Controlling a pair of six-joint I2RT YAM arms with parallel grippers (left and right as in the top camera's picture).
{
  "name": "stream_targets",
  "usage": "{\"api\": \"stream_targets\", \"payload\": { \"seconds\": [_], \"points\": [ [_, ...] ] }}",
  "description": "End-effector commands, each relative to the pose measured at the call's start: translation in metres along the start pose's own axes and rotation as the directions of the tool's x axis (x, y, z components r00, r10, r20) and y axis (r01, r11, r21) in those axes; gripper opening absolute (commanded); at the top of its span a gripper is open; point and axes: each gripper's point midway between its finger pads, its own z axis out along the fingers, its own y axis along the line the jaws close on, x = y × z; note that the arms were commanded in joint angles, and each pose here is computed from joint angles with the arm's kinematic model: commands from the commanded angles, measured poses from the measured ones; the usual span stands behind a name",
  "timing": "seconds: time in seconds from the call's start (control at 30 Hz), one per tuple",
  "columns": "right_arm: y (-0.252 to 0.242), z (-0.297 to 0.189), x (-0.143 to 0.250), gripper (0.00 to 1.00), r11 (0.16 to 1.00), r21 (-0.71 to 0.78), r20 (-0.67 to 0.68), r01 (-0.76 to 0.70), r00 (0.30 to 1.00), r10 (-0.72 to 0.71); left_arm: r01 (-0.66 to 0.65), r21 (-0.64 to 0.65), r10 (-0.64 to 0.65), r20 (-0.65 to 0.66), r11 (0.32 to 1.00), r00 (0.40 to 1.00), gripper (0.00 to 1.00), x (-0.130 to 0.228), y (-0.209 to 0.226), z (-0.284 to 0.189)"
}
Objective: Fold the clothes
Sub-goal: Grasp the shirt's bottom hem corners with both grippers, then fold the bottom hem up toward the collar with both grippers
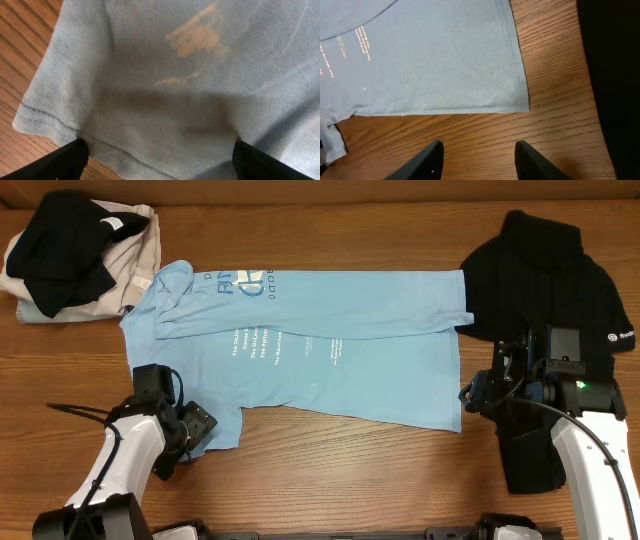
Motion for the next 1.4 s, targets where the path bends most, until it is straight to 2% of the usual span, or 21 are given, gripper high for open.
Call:
{"api": "stream_targets", "payload": {
  "seconds": [0.0, 0.07, 0.13, 0.17, 0.33, 0.47, 0.6, 0.8, 0.97, 1.1, 1.37],
  "points": [
    [0.002, -0.002, -0.001, 0.49, 1.0, -0.011, 0.011, 0.001, 1.0, -0.001, -0.059, -0.037, 0.058, -0.033, 0.998, 0.998, 0.93, 0.006, 0.006, 0.015],
    [0.002, -0.002, -0.002, 0.5, 1.0, -0.012, 0.012, 0.001, 1.0, -0.001, -0.105, -0.033, 0.104, -0.032, 0.994, 0.994, 0.83, 0.005, 0.005, 0.016],
    [0.002, -0.002, -0.002, 0.49, 1.0, -0.012, 0.013, 0.002, 1.0, -0.001, -0.142, -0.028, 0.141, -0.028, 0.989, 0.99, 0.57, 0.003, 0.004, 0.016],
    [0.002, -0.002, -0.002, 0.49, 1.0, -0.012, 0.013, 0.002, 1.0, -0.001, -0.152, -0.028, 0.151, -0.028, 0.988, 0.988, 0.51, 0.003, 0.004, 0.016],
    [0.003, -0.002, -0.004, 0.49, 1.0, -0.014, 0.022, 0.003, 1.0, -0.003, -0.184, -0.022, 0.183, -0.03, 0.983, 0.983, 0.06, 0.003, 0.003, 0.016],
    [0.002, 0.0, -0.005, 0.39, 1.0, -0.013, 0.019, -0.027, 0.999, 0.027, -0.231, -0.01, 0.23, -0.057, 0.973, 0.971, 0.04, 0.001, -0.003, 0.003],
    [-0.005, 0.012, -0.003, 0.35, 0.997, 0.023, -0.032, -0.074, 0.997, 0.074, -0.296, 0.003, 0.295, -0.066, 0.955, 0.953, 0.04, -0.013, -0.015, -0.026],
    [-0.025, 0.04, 0.002, 0.31, 0.979, 0.144, -0.132, -0.142, 0.978, 0.161, -0.313, 0.017, 0.314, -0.033, 0.949, 0.949, 0.04, -0.033, -0.03, -0.058],
    [-0.04, 0.065, 0.014, 0.35, 0.949, 0.263, -0.195, -0.174, 0.954, 0.229, -0.314, 0.019, 0.314, -0.028, 0.949, 0.949, 0.04, -0.035, -0.031, -0.061],
    [-0.042, 0.082, 0.026, 0.37, 0.945, 0.283, -0.22, -0.161, 0.948, 0.228, -0.317, 0.015, 0.318, -0.036, 0.948, 0.948, 0.04, -0.033, -0.03, -0.061],
    [-0.054, 0.105, 0.041, 0.55, 0.926, 0.302, -0.194, -0.225, 0.937, 0.291, -0.323, 0.019, 0.324, -0.028, 0.946, 0.946, 0.04, -0.035, -0.031, -0.061]
  ]
}}
